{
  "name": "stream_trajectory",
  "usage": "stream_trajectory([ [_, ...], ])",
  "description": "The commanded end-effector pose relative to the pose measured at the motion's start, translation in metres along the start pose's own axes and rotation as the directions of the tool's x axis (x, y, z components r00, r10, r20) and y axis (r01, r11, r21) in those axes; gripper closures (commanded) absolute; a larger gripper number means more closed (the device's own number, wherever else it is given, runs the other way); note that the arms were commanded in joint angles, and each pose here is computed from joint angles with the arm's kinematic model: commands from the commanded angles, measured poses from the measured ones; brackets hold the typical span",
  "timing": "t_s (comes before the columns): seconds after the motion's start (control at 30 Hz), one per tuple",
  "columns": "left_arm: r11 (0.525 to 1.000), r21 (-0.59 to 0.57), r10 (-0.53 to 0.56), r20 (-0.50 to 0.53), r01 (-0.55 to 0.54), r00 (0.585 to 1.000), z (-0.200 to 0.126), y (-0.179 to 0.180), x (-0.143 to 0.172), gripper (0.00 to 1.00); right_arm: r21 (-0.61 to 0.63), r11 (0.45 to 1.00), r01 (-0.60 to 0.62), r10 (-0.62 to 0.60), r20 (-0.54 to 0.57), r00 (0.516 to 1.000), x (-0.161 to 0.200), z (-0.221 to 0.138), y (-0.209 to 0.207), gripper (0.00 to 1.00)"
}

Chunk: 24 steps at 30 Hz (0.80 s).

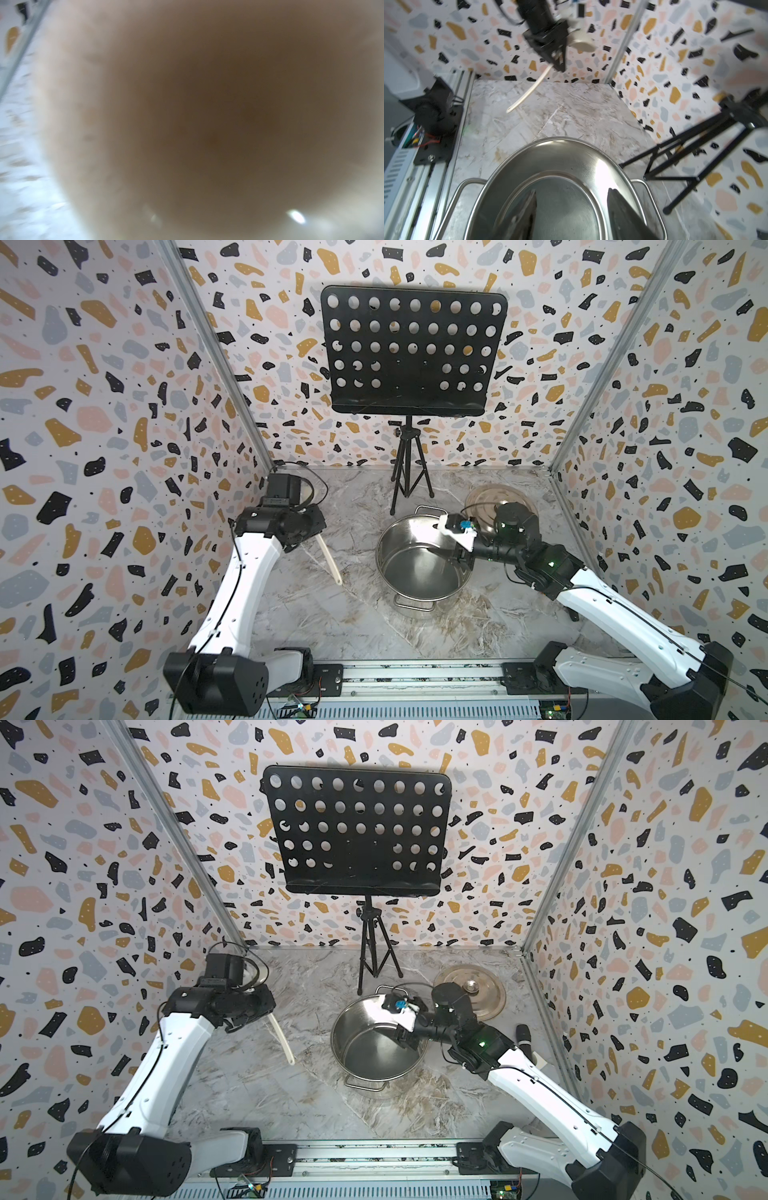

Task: Stir the soup with a spoon
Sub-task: Pick up the spoon from the center of the board.

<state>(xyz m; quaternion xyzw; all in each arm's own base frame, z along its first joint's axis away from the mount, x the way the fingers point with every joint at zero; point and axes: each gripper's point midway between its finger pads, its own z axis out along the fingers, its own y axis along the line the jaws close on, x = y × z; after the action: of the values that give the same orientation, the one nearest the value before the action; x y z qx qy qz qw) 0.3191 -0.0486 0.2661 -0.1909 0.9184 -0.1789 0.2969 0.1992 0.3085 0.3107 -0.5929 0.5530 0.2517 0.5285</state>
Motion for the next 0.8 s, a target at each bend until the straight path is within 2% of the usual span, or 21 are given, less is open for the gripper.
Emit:
stream_trajectory([
  [0.0, 0.968, 0.231, -0.065, -0.140, 0.096, 0.988, -0.007, -0.054, 0.012, 1.00, -0.036, 0.940, 0.339, -0.340, -0.044, 0.939, -0.004, 0.003, 0.015, 0.37],
  [0.17, 0.946, 0.325, 0.062, -0.230, 0.017, 0.971, -0.019, -0.102, 0.029, 1.00, -0.105, 0.782, 0.615, -0.623, -0.158, 0.766, 0.008, 0.007, 0.018, 0.36],
  [0.3, 0.936, 0.350, 0.152, -0.326, -0.030, 0.933, -0.017, -0.120, 0.051, 1.00, -0.120, 0.648, 0.752, -0.759, -0.186, 0.624, 0.007, 0.007, 0.013, 0.35],
  [0.4, 0.926, 0.365, 0.239, -0.376, -0.094, 0.895, -0.015, -0.132, 0.067, 1.00, -0.139, 0.562, 0.815, -0.823, -0.186, 0.536, 0.006, 0.009, 0.012, 0.34],
  [0.57, 0.913, 0.387, 0.308, -0.434, -0.133, 0.846, -0.007, -0.144, 0.089, 1.00, -0.136, 0.462, 0.876, -0.883, -0.160, 0.441, -0.006, 0.020, 0.014, 0.31],
  [0.77, 0.896, 0.415, 0.352, -0.445, -0.159, 0.823, -0.009, -0.154, 0.100, 1.00, -0.147, 0.354, 0.924, -0.935, -0.063, 0.348, -0.028, 0.045, 0.037, 0.31],
])
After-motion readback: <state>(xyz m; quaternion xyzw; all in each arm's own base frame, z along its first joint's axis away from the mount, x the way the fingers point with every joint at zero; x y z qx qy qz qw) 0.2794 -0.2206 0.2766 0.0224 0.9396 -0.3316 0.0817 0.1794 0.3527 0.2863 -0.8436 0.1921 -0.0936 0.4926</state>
